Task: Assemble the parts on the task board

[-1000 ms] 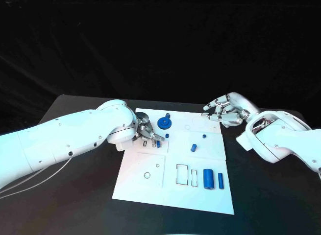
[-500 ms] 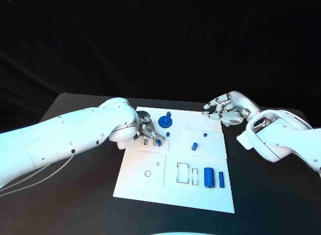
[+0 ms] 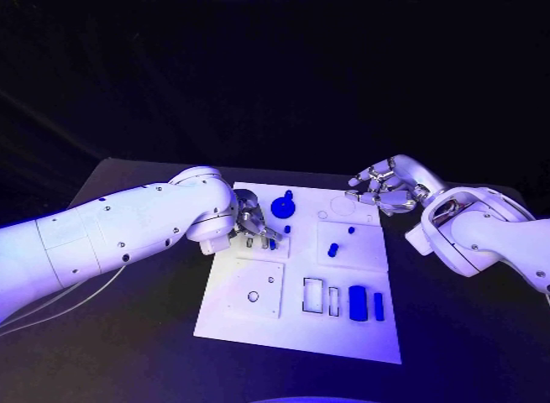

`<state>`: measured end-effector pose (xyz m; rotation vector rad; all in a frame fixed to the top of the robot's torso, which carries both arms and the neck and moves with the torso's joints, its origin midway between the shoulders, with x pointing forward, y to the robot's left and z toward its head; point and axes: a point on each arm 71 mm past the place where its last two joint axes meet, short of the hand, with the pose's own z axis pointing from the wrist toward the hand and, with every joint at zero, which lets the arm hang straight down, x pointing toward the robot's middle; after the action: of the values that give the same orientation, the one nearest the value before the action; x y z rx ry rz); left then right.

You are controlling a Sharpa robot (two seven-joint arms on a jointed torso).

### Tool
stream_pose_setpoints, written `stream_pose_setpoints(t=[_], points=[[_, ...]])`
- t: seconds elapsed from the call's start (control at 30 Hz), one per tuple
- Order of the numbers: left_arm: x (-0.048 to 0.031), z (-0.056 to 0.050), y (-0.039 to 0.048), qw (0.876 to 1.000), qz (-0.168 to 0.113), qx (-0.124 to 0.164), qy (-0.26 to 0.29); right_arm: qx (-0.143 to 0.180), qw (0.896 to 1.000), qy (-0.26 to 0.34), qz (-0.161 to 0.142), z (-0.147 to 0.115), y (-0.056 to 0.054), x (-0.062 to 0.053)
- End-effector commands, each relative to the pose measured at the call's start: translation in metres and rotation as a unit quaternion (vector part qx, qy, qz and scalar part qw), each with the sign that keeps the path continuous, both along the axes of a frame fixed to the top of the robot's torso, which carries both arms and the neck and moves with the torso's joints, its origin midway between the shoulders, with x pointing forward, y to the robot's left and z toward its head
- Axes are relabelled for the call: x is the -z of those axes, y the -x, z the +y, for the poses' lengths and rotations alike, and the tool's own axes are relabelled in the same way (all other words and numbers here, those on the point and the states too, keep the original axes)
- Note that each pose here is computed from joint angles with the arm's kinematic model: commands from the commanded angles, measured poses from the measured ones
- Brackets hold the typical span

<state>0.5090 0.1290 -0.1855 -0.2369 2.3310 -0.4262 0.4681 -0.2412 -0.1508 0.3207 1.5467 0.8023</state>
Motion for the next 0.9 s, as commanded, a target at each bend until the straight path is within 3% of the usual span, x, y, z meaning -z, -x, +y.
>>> stream_pose_setpoints(t=[0.03, 0.9], points=[[-0.0009, -0.0032, 0.0002, 1.0, 0.001, 0.011, -0.003, -0.002, 1.0, 0.001, 0.0, 0.001, 0.0004, 0.0001], [0.0003, -0.0045, -0.0016, 1.0, 0.005, 0.015, -0.005, -0.005, 1.0, 0.003, 0.002, 0.0018, 0.0001, 0.0007]])
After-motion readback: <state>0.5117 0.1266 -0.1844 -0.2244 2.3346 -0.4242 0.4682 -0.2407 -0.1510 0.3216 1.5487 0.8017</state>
